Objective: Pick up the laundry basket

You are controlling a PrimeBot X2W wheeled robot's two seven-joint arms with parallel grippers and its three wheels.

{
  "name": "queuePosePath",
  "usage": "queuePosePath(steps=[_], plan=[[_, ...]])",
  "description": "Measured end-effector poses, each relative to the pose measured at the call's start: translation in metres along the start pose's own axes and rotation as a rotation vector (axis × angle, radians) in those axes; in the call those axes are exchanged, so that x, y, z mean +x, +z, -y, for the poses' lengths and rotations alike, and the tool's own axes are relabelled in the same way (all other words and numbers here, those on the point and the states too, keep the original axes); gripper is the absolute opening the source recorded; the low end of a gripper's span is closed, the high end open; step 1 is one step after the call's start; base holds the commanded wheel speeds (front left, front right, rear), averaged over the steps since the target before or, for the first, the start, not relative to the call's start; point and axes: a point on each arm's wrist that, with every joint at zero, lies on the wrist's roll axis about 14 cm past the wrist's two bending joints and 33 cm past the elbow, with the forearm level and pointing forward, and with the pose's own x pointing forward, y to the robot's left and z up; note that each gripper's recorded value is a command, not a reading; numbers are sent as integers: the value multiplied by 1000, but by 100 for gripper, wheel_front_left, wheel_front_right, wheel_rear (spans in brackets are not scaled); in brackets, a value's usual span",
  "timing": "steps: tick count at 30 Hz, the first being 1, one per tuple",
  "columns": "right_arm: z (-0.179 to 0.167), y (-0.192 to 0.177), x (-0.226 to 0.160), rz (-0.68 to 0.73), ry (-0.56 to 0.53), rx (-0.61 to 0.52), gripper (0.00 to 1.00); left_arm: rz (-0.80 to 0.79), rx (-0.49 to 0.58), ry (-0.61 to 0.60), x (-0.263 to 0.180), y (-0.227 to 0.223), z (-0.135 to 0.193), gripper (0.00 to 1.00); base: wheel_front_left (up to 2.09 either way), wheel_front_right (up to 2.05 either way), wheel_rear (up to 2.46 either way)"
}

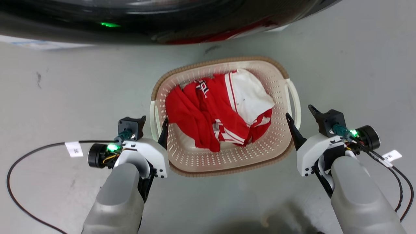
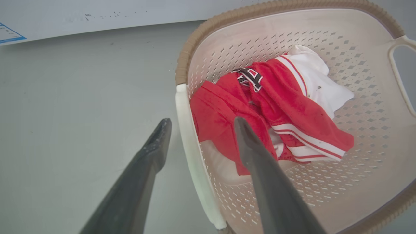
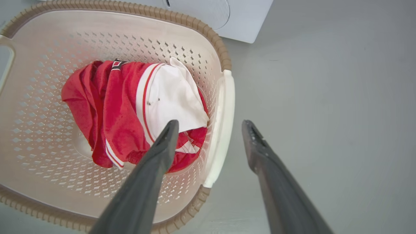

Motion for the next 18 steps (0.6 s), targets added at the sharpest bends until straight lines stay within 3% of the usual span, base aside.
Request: queuePosePath(steps=[18], plan=[[-10,-51,29,-160,41,25,100,-91,5,-19,24,-35,-4,100,0,0,0]])
